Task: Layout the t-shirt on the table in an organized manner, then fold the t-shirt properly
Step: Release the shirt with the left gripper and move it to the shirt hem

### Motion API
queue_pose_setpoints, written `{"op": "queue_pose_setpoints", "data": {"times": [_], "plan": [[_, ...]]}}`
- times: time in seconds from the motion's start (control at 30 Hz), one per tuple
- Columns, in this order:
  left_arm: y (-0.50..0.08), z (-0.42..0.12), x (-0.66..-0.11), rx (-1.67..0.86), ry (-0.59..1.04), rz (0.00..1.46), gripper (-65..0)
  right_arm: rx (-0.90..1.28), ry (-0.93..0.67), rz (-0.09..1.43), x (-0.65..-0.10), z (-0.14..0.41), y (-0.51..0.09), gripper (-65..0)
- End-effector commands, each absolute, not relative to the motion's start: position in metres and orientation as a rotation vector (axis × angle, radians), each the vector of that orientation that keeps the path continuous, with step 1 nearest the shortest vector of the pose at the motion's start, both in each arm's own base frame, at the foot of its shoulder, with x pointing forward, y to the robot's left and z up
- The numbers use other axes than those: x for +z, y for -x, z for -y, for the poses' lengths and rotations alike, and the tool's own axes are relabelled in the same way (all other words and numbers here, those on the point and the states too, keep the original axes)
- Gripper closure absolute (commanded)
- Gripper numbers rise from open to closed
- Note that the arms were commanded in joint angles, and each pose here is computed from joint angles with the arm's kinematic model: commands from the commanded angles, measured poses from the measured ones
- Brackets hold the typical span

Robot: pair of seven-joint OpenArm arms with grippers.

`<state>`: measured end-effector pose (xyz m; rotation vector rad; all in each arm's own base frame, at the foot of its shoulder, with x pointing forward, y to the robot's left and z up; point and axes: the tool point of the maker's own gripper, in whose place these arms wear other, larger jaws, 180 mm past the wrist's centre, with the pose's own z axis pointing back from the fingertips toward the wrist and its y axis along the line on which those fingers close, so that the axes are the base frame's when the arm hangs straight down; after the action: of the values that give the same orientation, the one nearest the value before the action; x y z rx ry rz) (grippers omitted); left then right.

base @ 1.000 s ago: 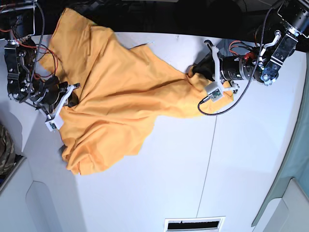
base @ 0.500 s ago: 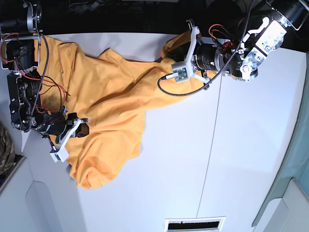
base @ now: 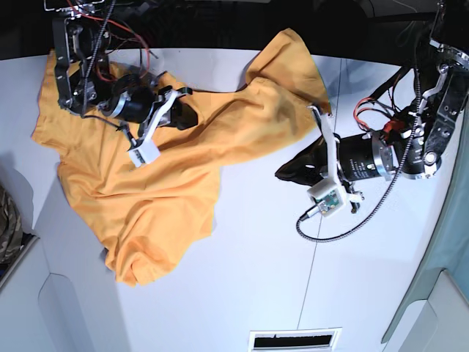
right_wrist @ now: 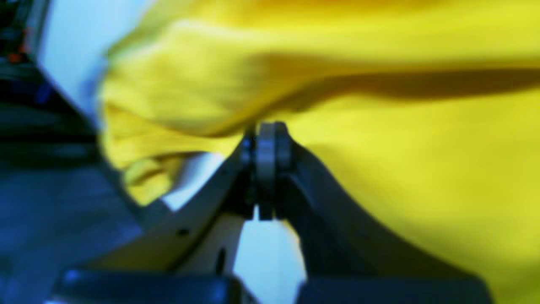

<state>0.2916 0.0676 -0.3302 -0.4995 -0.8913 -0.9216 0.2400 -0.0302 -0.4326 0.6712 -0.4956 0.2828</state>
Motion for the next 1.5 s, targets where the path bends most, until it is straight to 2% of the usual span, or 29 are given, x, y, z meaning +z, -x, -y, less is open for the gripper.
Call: {"op": "queue_pose_setpoints", "data": {"times": [0.0, 0.07, 0.27, 0.43, 0.9, 1.07, 1.23, 1.47], "plan": [[-0.308, -0.062, -0.316, -0.899, 0.525, 0.953, 0.0, 0.295, -0.666, 0.528, -0.427, 0.027, -0.244, 0.0], [-0.324, -0.056, -0.321, -0.846, 0.546, 0.957, 0.0, 0.306, -0.611, 0.483, -0.440, 0.031, -0.233, 0.0], [-0.356, -0.034, -0.335, -0.730, 0.616, 0.949, -16.7, 0.283, -0.499, 0.366, -0.471, 0.076, -0.190, 0.0], [-0.387, -0.012, -0.346, -0.645, 0.636, 0.960, -30.3, 0.176, -0.465, 0.378, -0.470, 0.119, -0.188, 0.0], [-0.441, 0.016, -0.398, -0.480, 0.517, 0.858, -30.5, -0.036, -0.374, 0.486, -0.453, 0.198, -0.205, 0.0], [-0.451, 0.010, -0.412, -0.410, 0.347, 0.847, -30.5, -0.064, -0.429, 0.509, -0.446, 0.195, -0.208, 0.0], [-0.459, 0.006, -0.412, -0.352, 0.253, 0.866, -30.5, -0.053, -0.441, 0.492, -0.445, 0.192, -0.205, 0.0], [-0.460, 0.018, -0.407, -0.335, 0.278, 0.896, -30.5, -0.051, -0.441, 0.493, -0.445, 0.192, -0.205, 0.0]]}}
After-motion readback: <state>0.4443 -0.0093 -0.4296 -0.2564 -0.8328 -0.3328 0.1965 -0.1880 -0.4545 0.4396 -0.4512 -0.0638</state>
